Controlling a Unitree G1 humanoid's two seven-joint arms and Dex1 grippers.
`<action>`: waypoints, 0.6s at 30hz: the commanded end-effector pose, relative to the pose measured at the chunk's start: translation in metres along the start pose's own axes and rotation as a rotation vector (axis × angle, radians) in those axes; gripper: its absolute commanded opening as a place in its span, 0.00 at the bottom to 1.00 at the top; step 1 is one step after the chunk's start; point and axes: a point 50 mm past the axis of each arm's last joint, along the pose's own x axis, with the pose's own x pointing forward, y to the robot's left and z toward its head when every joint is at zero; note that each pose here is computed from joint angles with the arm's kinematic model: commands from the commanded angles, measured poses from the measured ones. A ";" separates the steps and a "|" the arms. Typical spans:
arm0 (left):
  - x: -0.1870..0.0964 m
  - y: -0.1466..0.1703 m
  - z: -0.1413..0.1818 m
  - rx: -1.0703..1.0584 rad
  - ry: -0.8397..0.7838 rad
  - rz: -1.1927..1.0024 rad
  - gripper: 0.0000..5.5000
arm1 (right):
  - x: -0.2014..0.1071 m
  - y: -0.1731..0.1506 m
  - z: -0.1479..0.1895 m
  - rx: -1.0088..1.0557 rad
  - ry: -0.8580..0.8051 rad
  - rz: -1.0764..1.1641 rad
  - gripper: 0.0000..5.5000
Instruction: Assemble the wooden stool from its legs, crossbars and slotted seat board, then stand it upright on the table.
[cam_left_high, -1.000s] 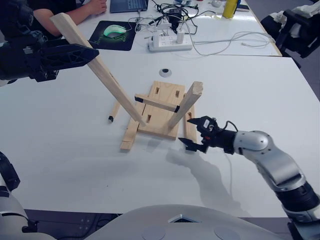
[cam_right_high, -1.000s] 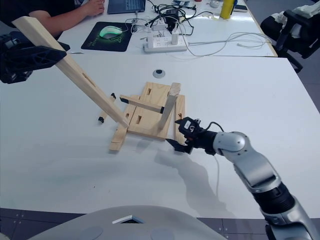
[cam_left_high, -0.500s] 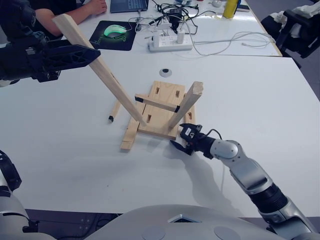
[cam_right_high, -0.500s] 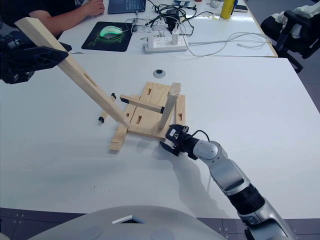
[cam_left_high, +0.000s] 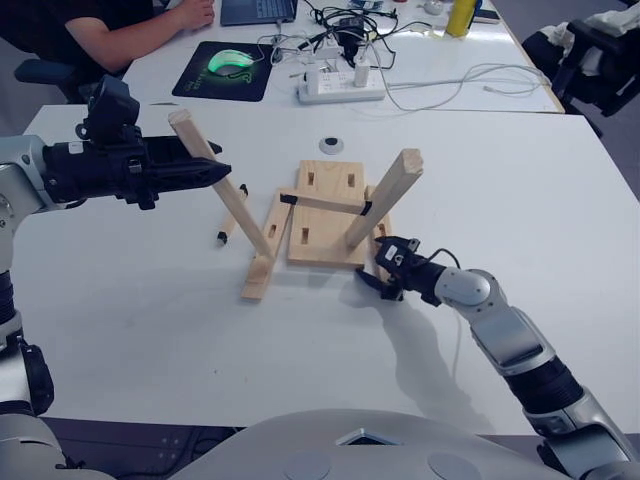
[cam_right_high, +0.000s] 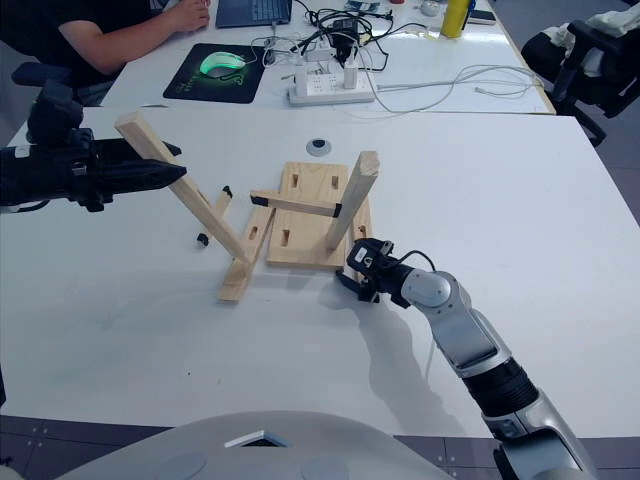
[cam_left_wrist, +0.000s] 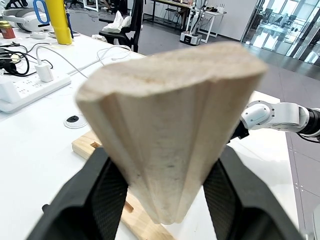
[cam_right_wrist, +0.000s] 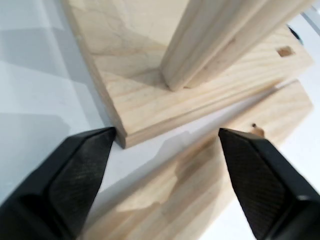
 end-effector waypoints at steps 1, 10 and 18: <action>-0.001 0.001 0.002 0.036 -0.031 0.032 0.38 | -0.004 -0.016 -0.005 -0.027 0.033 -0.043 0.70; 0.014 -0.003 -0.007 0.095 -0.173 0.062 0.38 | -0.011 -0.028 0.007 0.044 -0.044 0.044 0.70; 0.026 -0.008 -0.045 0.209 -0.100 0.045 0.38 | -0.011 -0.036 0.010 0.028 -0.049 0.113 0.70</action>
